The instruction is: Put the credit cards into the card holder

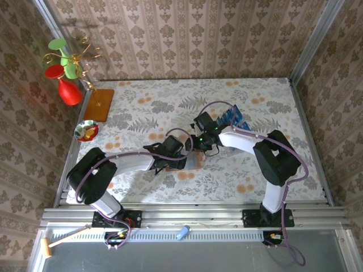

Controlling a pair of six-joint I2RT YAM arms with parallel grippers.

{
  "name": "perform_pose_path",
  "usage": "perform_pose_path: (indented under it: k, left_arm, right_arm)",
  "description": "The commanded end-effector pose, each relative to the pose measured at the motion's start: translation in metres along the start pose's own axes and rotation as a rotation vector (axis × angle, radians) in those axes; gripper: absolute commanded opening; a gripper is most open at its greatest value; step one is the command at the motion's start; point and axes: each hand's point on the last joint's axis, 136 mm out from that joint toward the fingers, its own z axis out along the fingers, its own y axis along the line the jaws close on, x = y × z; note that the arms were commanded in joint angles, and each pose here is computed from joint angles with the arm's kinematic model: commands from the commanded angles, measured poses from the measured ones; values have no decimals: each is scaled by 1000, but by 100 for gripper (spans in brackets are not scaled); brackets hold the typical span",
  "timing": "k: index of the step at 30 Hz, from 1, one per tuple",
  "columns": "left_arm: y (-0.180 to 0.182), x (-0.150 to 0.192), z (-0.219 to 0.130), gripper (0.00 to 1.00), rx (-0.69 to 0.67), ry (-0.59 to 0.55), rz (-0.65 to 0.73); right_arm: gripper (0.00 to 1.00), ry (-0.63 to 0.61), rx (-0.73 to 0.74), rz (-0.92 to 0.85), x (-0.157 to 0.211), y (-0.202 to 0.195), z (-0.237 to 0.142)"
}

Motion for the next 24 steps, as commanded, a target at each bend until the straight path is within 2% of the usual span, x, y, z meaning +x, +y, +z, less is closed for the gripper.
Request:
perform_pose_path:
  k: [1, 5, 9, 24]
  left_arm:
    - [5, 11, 5, 100, -29, 24, -1]
    - [4, 10, 5, 100, -27, 20, -1]
    - [5, 11, 5, 100, -29, 24, 0]
    - [4, 10, 5, 100, -25, 16, -2]
  right_arm:
    - [34, 23, 21, 36, 11, -10, 0]
    - [35, 38, 10, 62, 17, -13, 8]
    - [39, 52, -9, 79, 22, -14, 16]
    - [39, 79, -85, 120, 25, -5, 32]
